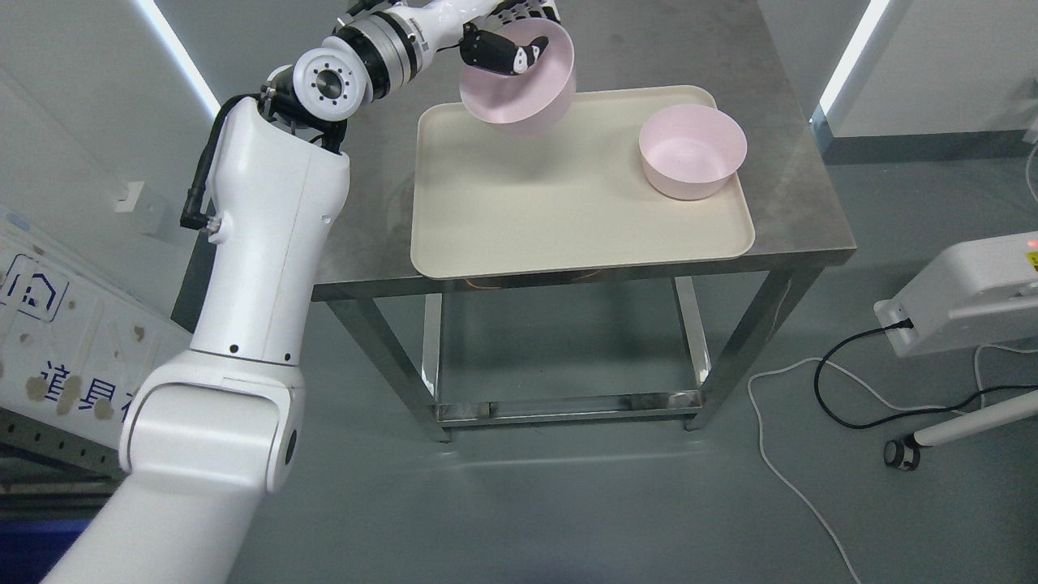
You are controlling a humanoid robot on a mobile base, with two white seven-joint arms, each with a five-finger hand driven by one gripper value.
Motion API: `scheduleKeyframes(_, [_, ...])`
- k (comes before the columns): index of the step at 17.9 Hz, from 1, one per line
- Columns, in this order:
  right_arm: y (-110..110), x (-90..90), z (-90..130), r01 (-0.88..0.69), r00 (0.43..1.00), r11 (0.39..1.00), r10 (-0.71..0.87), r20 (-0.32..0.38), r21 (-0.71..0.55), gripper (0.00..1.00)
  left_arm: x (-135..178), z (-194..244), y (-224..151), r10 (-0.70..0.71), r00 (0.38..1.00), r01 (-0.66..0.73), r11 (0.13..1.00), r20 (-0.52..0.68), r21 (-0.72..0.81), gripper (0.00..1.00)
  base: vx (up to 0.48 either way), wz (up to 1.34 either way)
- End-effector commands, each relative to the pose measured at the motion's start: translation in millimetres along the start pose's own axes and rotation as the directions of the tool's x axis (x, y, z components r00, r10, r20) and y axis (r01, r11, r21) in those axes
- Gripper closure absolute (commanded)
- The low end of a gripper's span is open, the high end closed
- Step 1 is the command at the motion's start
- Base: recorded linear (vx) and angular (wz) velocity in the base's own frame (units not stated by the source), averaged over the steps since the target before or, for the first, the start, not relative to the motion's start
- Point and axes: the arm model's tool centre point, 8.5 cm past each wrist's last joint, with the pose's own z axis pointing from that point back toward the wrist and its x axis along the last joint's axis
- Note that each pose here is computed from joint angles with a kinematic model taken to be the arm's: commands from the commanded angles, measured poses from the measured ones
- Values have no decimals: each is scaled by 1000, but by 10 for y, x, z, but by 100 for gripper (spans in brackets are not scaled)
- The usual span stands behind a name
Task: Stack pink IKEA bowls on left shelf middle
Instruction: 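Lift the bowl and lower it into the farther pink bowl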
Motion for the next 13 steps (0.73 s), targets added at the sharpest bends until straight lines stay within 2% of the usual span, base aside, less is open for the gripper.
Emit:
scheduleKeyframes(1, [-112,20,7,-3,1000,1000,3,3,-18,0,1030,-413,-281,-154,967,178,978,205,-108,99,0,0])
scheduleKeyframes(3, [-110,20,7,-3,1000,1000,3,3,-17,0,1325,-589,-675,-178,942,222,967,283,-129,99,0,0])
scheduleKeyframes(5, [-110,20,7,-3,1000,1000,3,3,-17,0,1339,-686,-1186,-221,929,277,947,297,-160,99,0,0])
scheduleKeyframes(6, [-110,20,7,-3,1000,1000,3,3,-17,0,1290,-704,-1284,-219,933,274,946,287,-171,99,0,0])
scheduleKeyframes(8, [-110,20,7,-3,1000,1000,3,3,-17,0,1043,-748,-1299,-171,961,211,962,219,-173,99,0,0])
scheduleKeyframes(13, [-110,20,7,-3,1000,1000,3,3,-17,0,737,-785,-1142,-169,978,182,978,120,-105,99,0,0])
